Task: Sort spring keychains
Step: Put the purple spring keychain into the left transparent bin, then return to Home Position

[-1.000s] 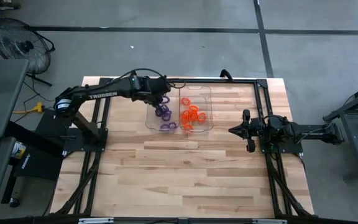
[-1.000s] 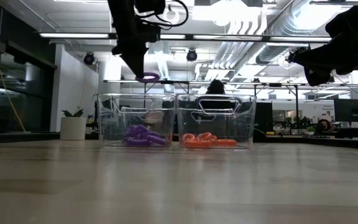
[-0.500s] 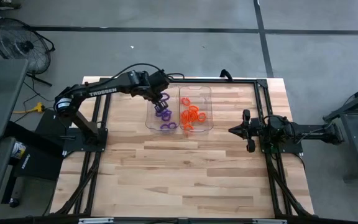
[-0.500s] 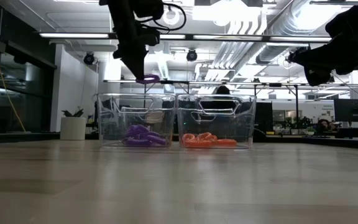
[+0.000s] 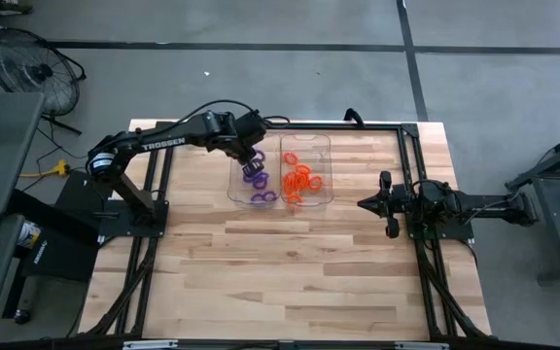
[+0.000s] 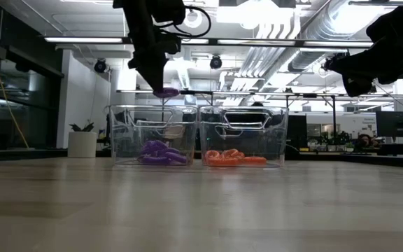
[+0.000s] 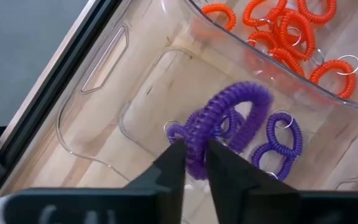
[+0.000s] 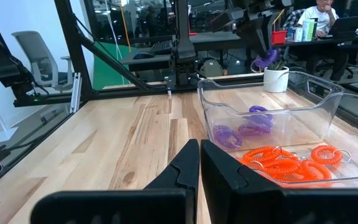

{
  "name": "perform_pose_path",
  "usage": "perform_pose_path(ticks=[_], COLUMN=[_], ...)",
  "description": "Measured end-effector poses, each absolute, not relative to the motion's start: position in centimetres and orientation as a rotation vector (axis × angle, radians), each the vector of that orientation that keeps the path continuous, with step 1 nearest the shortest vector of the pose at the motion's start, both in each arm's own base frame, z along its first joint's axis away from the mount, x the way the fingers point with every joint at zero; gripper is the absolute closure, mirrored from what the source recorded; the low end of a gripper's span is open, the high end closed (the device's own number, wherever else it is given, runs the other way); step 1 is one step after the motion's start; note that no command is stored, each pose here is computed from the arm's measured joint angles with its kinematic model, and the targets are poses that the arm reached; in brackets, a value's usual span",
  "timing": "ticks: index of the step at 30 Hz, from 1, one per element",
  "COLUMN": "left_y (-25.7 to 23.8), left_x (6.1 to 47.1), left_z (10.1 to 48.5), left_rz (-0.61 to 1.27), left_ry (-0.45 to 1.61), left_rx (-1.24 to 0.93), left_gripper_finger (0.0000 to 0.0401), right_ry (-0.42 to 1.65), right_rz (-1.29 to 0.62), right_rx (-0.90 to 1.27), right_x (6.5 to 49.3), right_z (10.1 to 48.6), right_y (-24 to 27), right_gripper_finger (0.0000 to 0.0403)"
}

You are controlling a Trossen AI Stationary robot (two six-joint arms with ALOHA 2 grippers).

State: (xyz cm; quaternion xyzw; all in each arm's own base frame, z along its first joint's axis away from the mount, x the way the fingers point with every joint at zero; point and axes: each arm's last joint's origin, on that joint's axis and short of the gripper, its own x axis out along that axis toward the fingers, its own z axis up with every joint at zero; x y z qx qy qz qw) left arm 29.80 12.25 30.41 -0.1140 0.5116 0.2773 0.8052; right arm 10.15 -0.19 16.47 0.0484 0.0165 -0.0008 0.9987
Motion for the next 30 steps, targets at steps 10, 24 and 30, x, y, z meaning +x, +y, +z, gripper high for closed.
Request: perform_pose_path(ticks=[10, 24, 30], left_y=[11.8, 8.5, 7.0], left_x=[30.0, 30.2, 30.3], left_z=[30.4, 32.1, 28.9], left_rz=[0.581, 0.439, 0.248], left_ry=[1.091, 0.884, 0.639], left_rx=[-0.241, -0.205, -0.264], left_gripper_finger=[0.0258, 0.0392, 0.0399], right_ry=[0.033, 0.033, 0.033], right_rz=[-0.002, -0.002, -0.002], right_rx=[0.097, 0.097, 0.097], right_x=[10.1, 10.1, 10.1], right_z=[16.5, 16.5, 16.5], right_y=[-0.2, -0.2, -0.2], right_gripper_finger=[0.0392, 0.0392, 0.0392])
